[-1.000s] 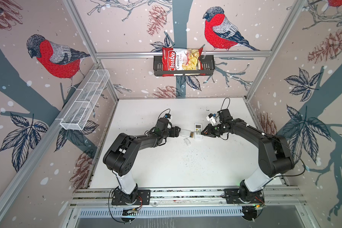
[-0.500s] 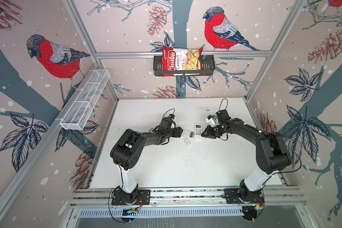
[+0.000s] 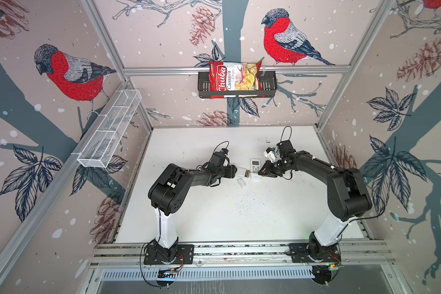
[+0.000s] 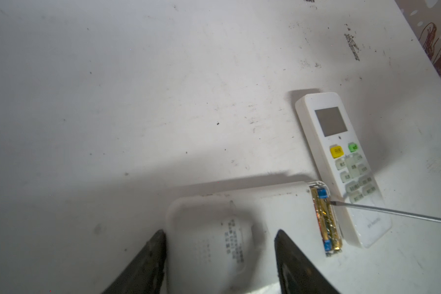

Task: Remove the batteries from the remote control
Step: 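Insert the screwdriver tip beside the batteries while the left gripper holds the remote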

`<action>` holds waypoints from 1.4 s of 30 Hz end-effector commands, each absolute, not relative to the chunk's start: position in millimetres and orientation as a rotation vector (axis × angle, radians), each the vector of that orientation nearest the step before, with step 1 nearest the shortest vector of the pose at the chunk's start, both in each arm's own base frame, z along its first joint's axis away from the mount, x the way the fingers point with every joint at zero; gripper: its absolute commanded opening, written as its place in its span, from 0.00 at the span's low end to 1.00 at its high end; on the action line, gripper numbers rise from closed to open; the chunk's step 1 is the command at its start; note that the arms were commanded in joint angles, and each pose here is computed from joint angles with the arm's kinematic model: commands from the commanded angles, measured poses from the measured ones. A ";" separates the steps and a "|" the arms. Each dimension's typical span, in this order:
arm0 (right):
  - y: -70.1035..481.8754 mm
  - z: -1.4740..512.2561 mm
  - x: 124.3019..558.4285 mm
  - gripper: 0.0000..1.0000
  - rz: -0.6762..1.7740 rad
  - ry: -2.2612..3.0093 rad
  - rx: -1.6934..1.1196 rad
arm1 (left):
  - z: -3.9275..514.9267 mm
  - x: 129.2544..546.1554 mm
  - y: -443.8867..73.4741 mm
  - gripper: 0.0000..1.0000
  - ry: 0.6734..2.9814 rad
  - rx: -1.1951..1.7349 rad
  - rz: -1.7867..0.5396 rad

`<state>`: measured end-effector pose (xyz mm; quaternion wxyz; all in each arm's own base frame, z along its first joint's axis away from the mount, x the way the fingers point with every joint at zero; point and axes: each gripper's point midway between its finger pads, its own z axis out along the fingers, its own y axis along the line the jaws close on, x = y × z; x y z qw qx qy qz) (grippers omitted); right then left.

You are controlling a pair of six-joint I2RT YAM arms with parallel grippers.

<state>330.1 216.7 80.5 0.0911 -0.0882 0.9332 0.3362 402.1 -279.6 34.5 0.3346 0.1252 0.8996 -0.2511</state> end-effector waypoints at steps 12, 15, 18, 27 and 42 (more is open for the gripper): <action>221.2 77.9 323.2 0.00 0.932 2.806 -0.326 | 20.9 400.2 -282.3 0.59 2.366 0.351 -0.657; 223.5 79.4 322.7 0.00 0.923 2.806 -0.339 | 22.0 400.3 -283.1 0.59 2.362 0.350 -0.660; 226.2 80.6 320.5 0.00 0.904 2.810 -0.361 | 22.8 401.0 -283.3 0.58 2.359 0.347 -0.664; 228.6 79.2 318.2 0.00 0.846 2.820 -0.392 | 20.9 400.3 -286.8 0.56 2.358 0.339 -0.671; 233.7 98.9 317.9 0.00 0.873 2.766 -0.397 | 16.0 397.7 -289.2 0.54 2.369 0.341 -0.670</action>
